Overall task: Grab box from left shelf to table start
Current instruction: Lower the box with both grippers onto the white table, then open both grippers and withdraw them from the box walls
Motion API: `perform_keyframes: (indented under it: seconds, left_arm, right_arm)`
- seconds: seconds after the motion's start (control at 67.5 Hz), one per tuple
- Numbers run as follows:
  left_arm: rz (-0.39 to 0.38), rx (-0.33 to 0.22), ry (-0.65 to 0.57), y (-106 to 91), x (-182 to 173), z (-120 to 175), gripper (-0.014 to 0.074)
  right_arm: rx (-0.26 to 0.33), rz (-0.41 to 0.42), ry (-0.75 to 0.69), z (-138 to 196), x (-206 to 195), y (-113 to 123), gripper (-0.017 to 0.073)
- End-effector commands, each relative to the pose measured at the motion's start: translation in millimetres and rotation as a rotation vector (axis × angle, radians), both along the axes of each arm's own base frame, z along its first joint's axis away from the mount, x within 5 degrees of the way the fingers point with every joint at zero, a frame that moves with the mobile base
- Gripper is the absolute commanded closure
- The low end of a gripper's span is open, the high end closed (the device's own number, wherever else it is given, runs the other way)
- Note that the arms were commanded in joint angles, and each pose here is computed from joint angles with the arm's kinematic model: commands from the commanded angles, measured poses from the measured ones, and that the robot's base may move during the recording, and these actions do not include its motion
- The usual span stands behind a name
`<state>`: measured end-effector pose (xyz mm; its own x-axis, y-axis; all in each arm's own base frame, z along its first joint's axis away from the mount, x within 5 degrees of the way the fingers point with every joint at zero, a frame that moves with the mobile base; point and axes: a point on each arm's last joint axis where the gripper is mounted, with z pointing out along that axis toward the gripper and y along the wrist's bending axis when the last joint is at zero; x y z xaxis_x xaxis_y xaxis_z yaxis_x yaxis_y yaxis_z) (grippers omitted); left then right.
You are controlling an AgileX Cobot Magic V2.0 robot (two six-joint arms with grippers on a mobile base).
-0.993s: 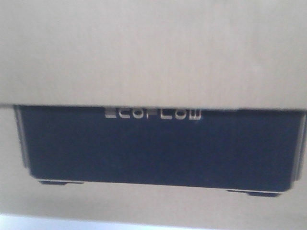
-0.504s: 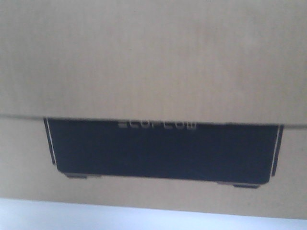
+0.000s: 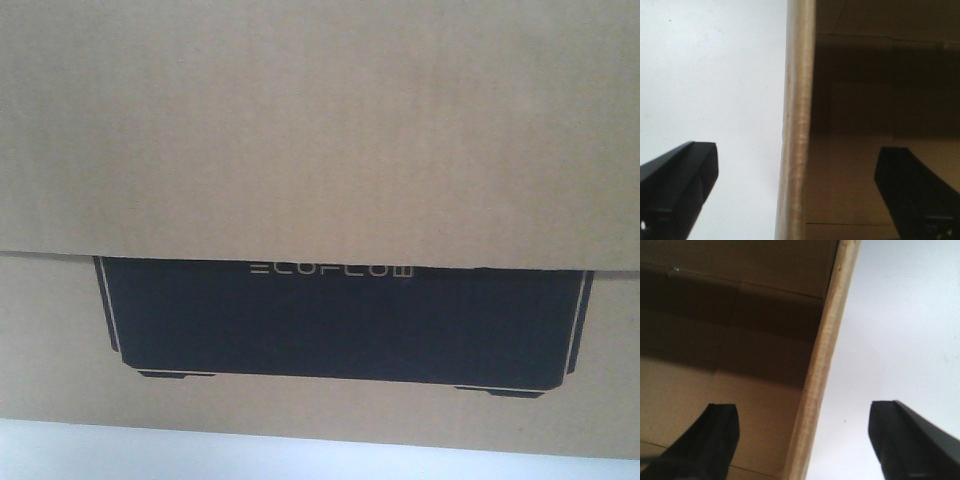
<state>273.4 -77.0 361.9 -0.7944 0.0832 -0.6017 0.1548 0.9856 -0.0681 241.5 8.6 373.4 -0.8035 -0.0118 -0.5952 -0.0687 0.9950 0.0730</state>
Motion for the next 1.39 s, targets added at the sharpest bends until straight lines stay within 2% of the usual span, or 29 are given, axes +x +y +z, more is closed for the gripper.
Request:
perform_keyframes:
  seconds: [0.0,0.178,0.296,0.415,0.578,0.608,0.652,0.889,1.112,1.379]
  left_arm:
    - [0.002,-0.035,-0.14,3.1,-11,39,0.0055]
    - [0.003,-0.066,-0.264,12.0,-40,76,0.0068]
    - [0.009,-0.068,-0.354,22.4,-69,96,0.0176]
    - [0.02,-0.037,-0.425,34.4,-98,101,0.0351]
    - [0.02,-0.034,-0.49,46.6,-136,84,0.0598]
    - [0.019,-0.038,-0.503,48.5,-143,80,0.0645]
    - [0.017,-0.047,-0.538,51.6,-154,74,0.0697]
    - [-0.001,-0.066,-0.687,62.7,-195,21,0.0693]
    - [-0.015,-0.085,-0.755,67.0,-214,-28,0.0693]
    - [-0.018,-0.09,-0.774,68.7,-221,-46,0.0693]
  right_arm:
    - [-0.003,-0.011,-0.192,35,-16,-1,-0.0066]
    - [-0.002,-0.015,-0.357,64,-52,-1,-0.0064]
    - [-0.001,-0.017,-0.459,80,-80,-1,-0.0027]
    - [-0.001,-0.019,-0.532,84,-105,-1,0.0144]
    - [0.0,-0.024,-0.583,67,-136,-1,0.0474]
    - [0.001,-0.024,-0.587,62,-141,-1,0.0516]
    - [0.001,-0.026,-0.602,55,-148,-1,0.0506]
    - [0.004,-0.039,-0.645,-4,-174,-2,0.0502]
    - [0.006,-0.051,-0.733,-48,-196,-3,0.0502]
    - [0.005,-0.064,-0.963,-62,-219,-4,0.0502]
